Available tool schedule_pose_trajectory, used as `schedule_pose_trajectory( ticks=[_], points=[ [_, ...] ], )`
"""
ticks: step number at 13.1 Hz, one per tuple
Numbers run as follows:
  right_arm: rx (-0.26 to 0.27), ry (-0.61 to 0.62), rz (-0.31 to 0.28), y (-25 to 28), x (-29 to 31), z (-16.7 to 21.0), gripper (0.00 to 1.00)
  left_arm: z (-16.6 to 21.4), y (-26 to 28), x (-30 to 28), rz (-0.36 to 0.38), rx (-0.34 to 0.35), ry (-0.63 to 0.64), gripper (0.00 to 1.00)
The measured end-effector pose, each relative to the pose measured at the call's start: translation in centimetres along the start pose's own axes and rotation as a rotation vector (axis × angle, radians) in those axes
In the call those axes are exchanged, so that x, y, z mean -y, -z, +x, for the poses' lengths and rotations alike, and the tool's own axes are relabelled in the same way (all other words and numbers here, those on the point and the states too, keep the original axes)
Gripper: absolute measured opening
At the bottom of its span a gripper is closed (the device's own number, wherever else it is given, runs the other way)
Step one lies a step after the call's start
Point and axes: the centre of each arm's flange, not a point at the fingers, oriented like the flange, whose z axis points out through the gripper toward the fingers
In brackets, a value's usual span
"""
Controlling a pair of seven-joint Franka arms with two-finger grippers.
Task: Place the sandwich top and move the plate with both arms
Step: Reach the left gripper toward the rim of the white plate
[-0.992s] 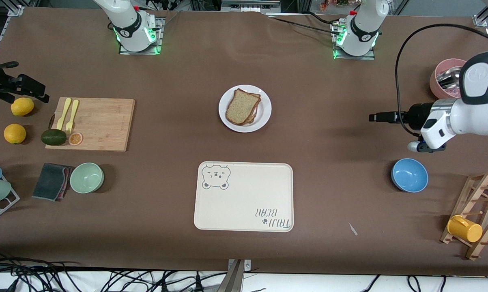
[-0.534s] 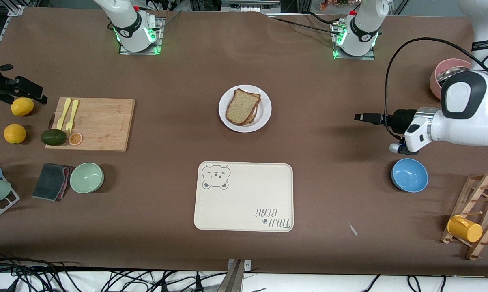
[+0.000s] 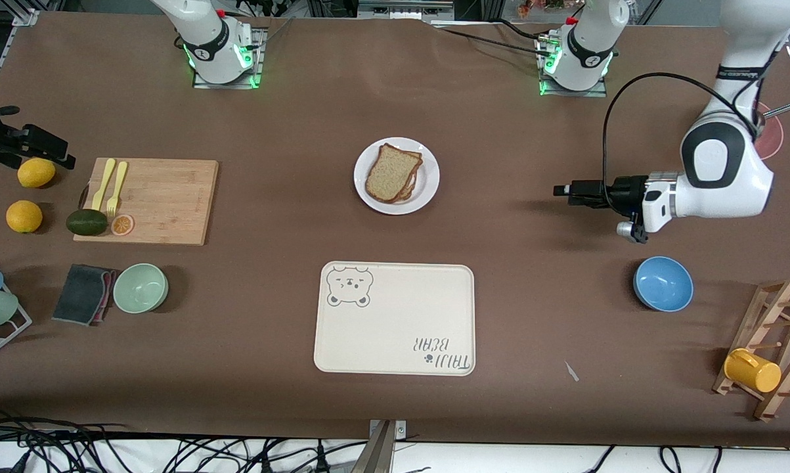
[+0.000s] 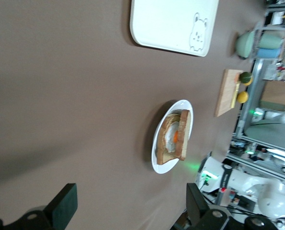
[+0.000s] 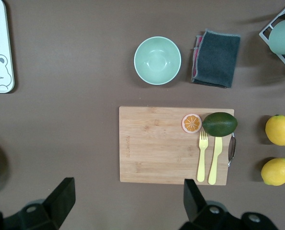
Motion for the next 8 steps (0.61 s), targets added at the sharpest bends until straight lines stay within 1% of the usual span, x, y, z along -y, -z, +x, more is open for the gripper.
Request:
schedule_pose_trajectory(
  ticks=[3, 6, 8],
  points=[
    [0.001, 0.000, 0.000, -0.1, 0.0, 0.0, 1.00, -1.1, -3.9, 0.3, -0.073, 0.030, 0.006, 1.00],
    [0.001, 0.000, 0.000, -0.1, 0.0, 0.0, 1.00, -0.8, -6.7, -0.6, -0.147, 0.025, 0.009, 1.00],
    [0.001, 0.000, 0.000, -0.1, 0.0, 0.0, 1.00, -0.5, -8.2, -1.2, -0.175, 0.012, 0.018, 1.00]
  ],
)
